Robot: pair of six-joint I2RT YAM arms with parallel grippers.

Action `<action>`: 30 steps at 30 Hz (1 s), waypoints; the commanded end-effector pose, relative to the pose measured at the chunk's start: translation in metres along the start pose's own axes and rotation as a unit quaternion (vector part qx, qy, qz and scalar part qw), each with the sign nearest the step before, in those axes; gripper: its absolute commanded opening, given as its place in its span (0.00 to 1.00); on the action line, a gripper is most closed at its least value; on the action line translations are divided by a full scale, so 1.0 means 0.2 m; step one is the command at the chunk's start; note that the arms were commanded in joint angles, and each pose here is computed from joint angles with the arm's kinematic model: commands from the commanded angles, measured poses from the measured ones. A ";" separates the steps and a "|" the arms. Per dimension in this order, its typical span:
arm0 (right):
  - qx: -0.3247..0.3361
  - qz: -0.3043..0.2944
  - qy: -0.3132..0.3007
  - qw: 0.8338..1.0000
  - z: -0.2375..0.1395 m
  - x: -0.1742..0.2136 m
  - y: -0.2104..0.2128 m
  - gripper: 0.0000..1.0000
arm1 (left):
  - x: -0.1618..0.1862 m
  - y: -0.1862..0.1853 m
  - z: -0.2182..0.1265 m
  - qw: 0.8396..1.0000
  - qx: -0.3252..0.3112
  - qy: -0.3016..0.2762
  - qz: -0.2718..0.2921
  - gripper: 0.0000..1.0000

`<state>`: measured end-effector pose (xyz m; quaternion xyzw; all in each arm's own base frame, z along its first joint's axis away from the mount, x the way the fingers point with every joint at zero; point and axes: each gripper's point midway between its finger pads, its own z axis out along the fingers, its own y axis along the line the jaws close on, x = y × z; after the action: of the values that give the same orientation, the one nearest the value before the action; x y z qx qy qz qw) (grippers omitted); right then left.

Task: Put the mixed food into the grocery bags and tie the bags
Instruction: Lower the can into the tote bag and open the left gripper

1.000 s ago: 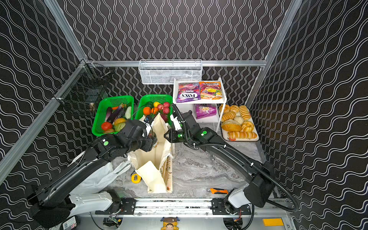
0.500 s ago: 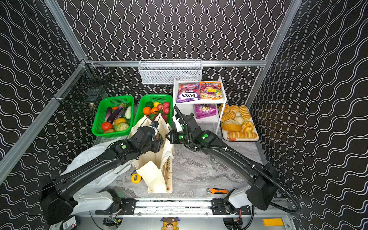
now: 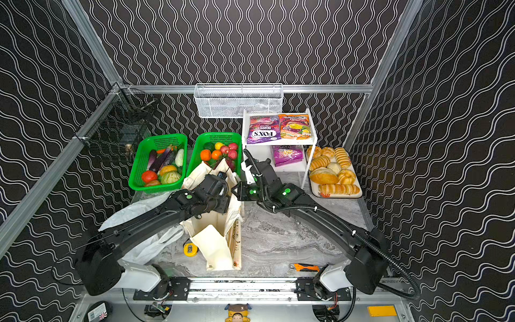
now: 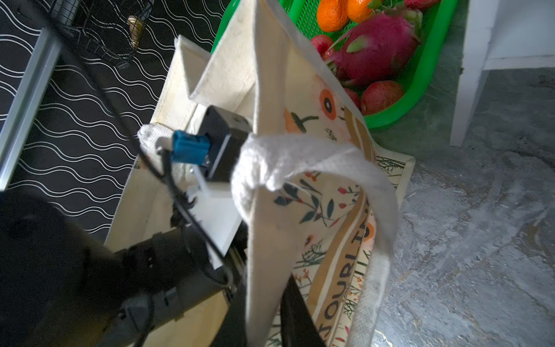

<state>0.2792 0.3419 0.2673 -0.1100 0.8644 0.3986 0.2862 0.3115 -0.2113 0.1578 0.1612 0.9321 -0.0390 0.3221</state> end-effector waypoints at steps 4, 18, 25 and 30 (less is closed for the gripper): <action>-0.009 0.004 -0.027 1.000 -0.02 -0.05 0.02 0.18 | -0.09 0.02 0.05 0.998 -0.007 -0.051 -0.039 0.24; -0.006 0.010 -0.026 1.000 -0.01 -0.03 0.00 0.18 | -0.13 0.05 0.25 0.993 -0.048 -0.108 -0.015 0.28; -0.003 0.011 -0.028 1.000 -0.01 -0.02 -0.01 0.18 | 0.06 0.05 0.39 0.997 -0.052 -0.061 -0.014 0.30; 0.002 0.011 -0.030 0.999 -0.01 -0.03 -0.02 0.18 | 0.15 0.06 0.43 0.998 -0.051 -0.035 -0.008 0.35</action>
<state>0.2806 0.3381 0.2649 -0.0975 0.8607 0.4012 0.2977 0.3569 -0.2154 0.0955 0.1207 0.9059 -0.0132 0.4056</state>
